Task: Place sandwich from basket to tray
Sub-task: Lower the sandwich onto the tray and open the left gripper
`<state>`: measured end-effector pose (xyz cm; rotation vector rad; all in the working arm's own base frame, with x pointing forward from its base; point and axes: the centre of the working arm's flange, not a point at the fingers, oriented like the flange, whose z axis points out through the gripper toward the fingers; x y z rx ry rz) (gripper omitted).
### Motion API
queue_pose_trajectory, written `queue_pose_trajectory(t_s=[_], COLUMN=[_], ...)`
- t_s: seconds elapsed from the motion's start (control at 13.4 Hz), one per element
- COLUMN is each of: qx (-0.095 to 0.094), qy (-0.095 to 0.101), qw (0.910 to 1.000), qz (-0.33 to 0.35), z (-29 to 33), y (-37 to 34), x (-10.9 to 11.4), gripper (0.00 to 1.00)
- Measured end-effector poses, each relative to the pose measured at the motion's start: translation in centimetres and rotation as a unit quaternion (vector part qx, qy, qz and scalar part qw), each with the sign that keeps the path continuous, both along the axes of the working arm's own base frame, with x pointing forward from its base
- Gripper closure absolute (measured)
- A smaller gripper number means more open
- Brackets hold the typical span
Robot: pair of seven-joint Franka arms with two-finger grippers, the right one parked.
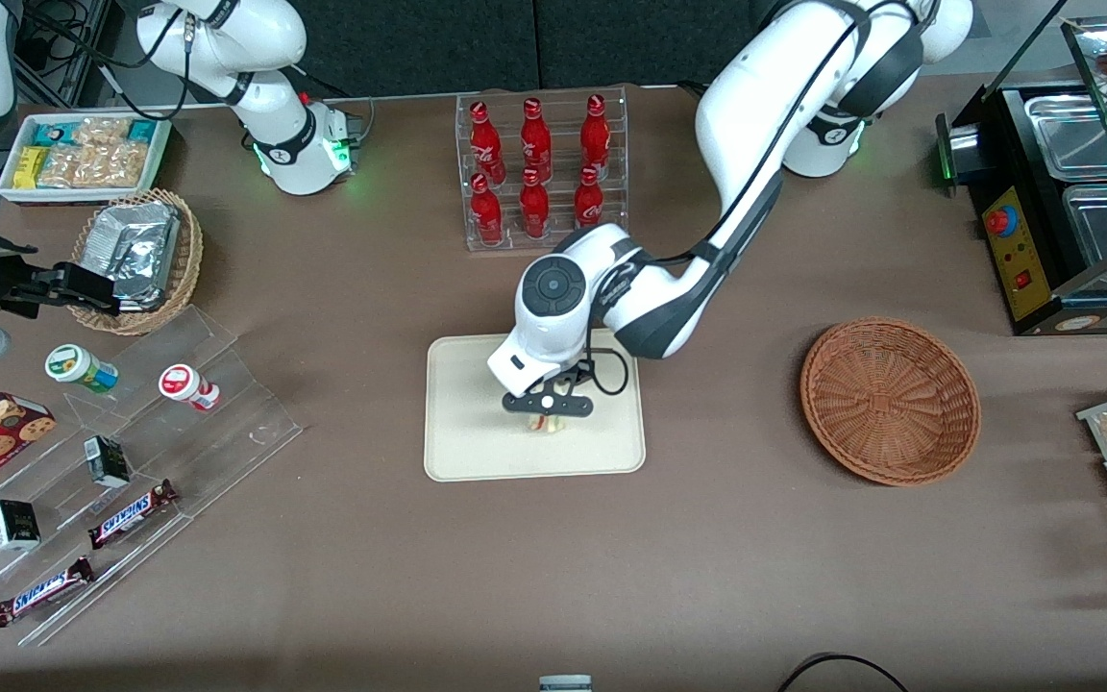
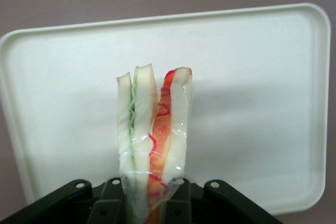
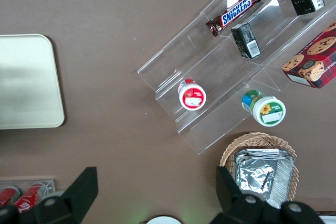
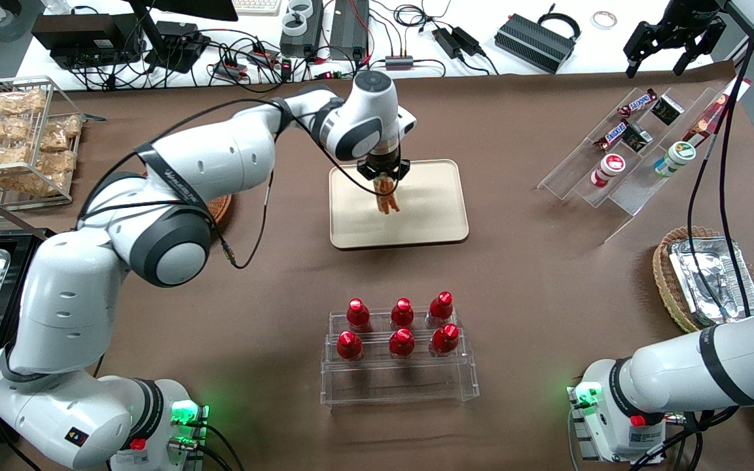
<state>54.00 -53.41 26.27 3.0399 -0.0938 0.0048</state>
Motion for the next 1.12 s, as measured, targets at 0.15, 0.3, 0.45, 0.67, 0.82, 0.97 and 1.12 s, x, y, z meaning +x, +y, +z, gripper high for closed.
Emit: queue_pose_trajectory(t_s=[0.15, 0.3, 0.45, 0.67, 0.82, 0.97, 1.12], qx=[-0.007, -0.002, 0.01, 0.015, 0.012, 0.03, 0.052], qy=[-0.002, 0.006, 0.01, 0.004, 0.001, 0.008, 0.01], qw=[1.0, 0.9999, 0.9996, 0.9989, 0.9982, 0.9971, 0.995], qz=[0.006, 0.015, 0.024, 0.045, 0.058, 0.07, 0.085], z=[-1.9, -3.7, -5.6, -5.7, -4.6, -1.4, 4.3], y=[0.0, 0.1, 0.3, 0.3, 0.2, 0.5, 1.8], x=[0.8, 1.1, 0.9, 1.1, 1.5, 1.8, 2.1], gripper=[0.84, 0.84, 0.84, 0.67, 0.44, 0.25, 0.04])
